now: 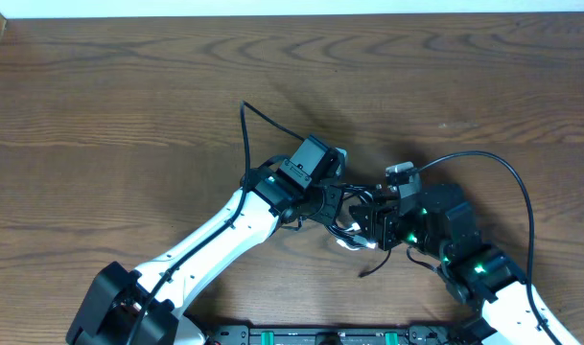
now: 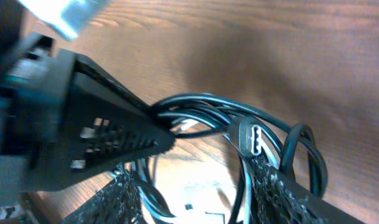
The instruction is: Untangle cables
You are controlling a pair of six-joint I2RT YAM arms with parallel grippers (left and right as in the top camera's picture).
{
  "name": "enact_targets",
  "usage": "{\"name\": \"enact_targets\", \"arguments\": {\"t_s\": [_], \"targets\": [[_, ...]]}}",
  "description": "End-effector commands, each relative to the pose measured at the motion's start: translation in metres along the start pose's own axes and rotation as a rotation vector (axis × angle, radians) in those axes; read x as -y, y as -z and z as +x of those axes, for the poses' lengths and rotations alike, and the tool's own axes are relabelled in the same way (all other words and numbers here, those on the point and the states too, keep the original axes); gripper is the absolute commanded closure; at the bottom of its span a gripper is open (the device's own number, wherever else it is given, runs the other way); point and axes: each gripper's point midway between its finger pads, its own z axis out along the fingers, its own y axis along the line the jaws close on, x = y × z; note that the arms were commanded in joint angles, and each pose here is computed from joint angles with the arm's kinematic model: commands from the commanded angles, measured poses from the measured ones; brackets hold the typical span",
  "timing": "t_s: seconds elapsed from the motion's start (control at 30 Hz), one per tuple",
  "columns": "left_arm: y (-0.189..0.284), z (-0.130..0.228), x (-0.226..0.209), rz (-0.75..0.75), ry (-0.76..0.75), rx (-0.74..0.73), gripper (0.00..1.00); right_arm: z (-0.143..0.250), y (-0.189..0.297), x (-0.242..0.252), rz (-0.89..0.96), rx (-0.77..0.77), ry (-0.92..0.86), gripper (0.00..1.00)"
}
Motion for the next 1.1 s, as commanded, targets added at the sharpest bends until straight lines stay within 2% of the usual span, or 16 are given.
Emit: {"name": "enact_targets", "arguments": {"t_s": [0.0,0.5,0.7,1.07], "targets": [[0.009,-0.010,0.009,0.029,-0.008,0.029,0.92,0.006,-0.006,0.009,0.048,-0.038,-0.015,0.41],[0.009,-0.012,0.012,0.040,-0.011,0.038,0.92,0.042,-0.026,0.007,-0.017,-0.218,-0.098,0.53],[0.011,-0.019,0.030,0.140,-0.029,0.057,0.92,0.045,-0.028,0.006,-0.025,-0.233,-0.137,0.60],[0.014,-0.016,0.046,0.232,-0.039,0.038,0.92,0.046,-0.028,0.007,-0.014,-0.234,-0.179,0.69]]}}
